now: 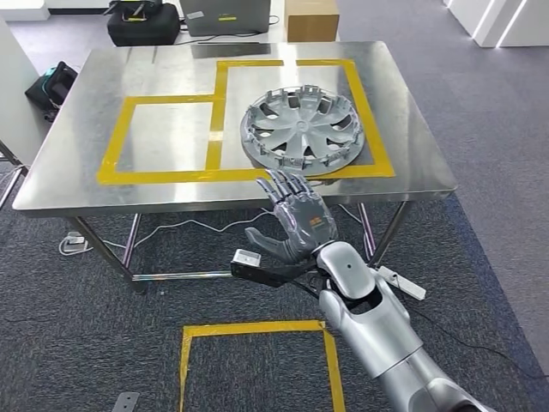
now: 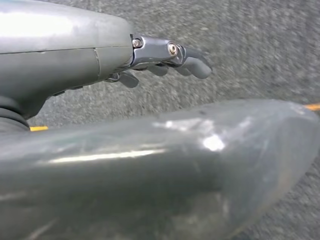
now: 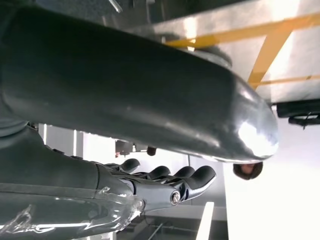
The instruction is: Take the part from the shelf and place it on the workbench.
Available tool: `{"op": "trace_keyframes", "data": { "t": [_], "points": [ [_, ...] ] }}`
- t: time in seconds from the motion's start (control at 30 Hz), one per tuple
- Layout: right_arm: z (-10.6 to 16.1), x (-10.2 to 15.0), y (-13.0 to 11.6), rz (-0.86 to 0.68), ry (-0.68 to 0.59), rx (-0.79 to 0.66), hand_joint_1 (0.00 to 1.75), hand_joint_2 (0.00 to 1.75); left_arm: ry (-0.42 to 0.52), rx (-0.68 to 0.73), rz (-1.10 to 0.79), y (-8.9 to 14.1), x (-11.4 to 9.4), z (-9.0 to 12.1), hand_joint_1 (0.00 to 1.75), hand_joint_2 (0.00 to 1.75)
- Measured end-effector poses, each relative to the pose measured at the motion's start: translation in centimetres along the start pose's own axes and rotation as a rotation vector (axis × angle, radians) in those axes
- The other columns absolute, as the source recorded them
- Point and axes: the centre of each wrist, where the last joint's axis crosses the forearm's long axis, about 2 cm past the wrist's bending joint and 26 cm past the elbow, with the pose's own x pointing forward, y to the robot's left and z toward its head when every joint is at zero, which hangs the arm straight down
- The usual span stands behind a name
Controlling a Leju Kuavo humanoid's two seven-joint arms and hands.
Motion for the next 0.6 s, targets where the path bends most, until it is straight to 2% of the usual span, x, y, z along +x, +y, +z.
{"op": "trace_keyframes", "data": {
  "t": [0.6],
  "points": [
    [1.1, 1.8, 1.2, -0.043, -0.001, 0.0, 0.0, 0.0, 0.013, 0.012, -0.008, 0.3, -0.4, 0.0, 0.0, 0.0]
  ]
}}
